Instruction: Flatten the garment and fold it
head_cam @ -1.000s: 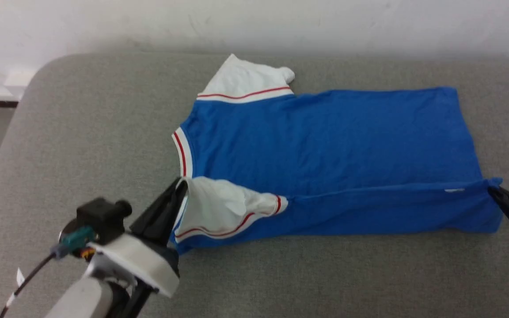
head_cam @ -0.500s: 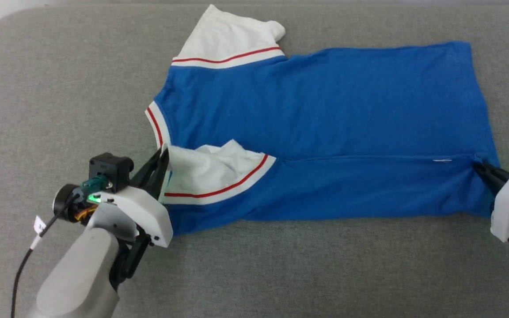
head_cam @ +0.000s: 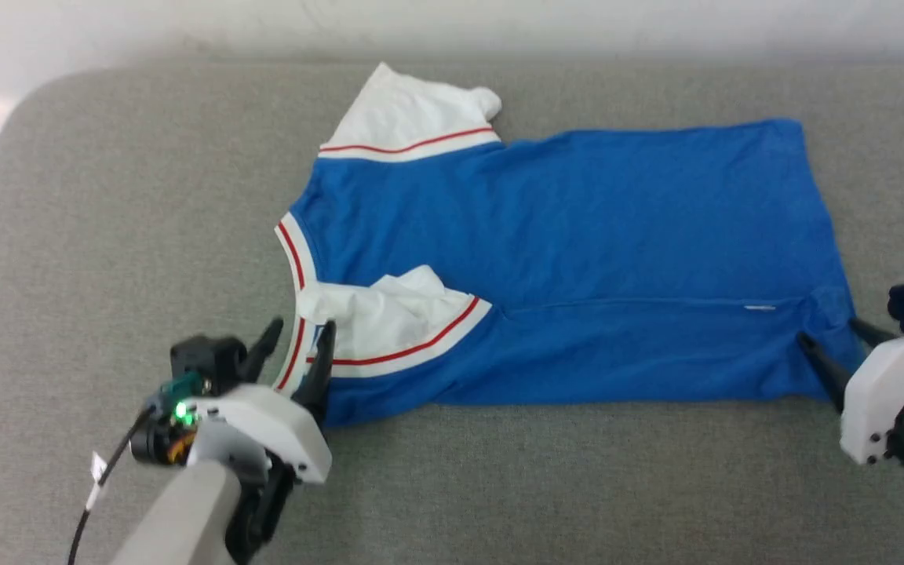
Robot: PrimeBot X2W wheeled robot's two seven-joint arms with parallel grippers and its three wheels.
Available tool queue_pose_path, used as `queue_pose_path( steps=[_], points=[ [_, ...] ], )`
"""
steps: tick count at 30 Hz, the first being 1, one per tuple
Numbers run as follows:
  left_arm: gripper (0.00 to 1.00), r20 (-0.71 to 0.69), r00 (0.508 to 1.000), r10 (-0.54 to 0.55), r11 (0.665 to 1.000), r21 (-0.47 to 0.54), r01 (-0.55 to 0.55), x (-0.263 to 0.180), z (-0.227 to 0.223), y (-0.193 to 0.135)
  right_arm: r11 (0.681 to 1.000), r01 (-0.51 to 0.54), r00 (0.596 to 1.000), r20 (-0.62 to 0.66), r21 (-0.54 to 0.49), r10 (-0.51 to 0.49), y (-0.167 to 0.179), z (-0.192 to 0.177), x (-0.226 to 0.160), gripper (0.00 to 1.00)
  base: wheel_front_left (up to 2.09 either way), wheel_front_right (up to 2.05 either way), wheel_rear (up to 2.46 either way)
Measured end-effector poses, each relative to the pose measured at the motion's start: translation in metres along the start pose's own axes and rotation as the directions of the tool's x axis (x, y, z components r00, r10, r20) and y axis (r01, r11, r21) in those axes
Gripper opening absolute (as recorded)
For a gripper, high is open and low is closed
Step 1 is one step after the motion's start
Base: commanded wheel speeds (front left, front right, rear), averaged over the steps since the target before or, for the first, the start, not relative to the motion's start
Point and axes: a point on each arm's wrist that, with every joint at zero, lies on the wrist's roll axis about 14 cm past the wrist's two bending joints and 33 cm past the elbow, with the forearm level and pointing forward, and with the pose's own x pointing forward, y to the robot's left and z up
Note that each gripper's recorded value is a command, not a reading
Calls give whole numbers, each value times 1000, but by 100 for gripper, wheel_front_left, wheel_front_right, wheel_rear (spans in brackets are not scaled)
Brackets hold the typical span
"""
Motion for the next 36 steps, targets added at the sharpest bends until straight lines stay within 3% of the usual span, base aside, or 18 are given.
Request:
queue_pose_path(
  steps=[5, 8, 19, 27, 28, 29, 30, 36],
  points=[
    [100, -25, 999, 46, 987, -153, -50, -30, -6, -5, 994, 8, 999, 52, 106, -14, 14, 4, -18, 100, 0, 0, 0],
    [100, -77, 996, 50, 980, -190, -64, -47, -15, -11, 986, 46, 996, 68, 158, -57, 12, 2, -31, 100, 0, 0, 0],
    [100, -226, 957, 181, 981, -26, -191, -59, -39, 14, 977, 75, 991, 94, 198, -95, 29, 9, -57, 100, 0, 0, 0],
    [100, -319, 937, 142, 987, -22, -158, -44, -62, 7, 971, 125, 989, 57, 203, -139, 13, 3, -58, 100, 0, 0, 0],
    [82, -326, 936, 134, 989, -20, -149, -41, -63, 7, 971, 134, 988, 49, 200, -146, 11, 1, -58, 100, 0, 0, 0],
    [37, -330, 935, 131, 989, -17, -145, -39, -64, 7, 971, 141, 988, 39, 195, -151, 9, -1, -58, 100, 0, 0, 0],
    [0, -334, 934, 127, 990, -15, -140, -38, -65, 7, 970, 147, 987, 33, 192, -156, 8, -2, -58, 100, 0, 0, 0],
    [0, -291, 951, 105, 991, -46, -123, -34, -58, 1, 973, 188, 982, -6, 138, -189, -5, -8, -62, 100, 0, 0, 0]
  ],
)
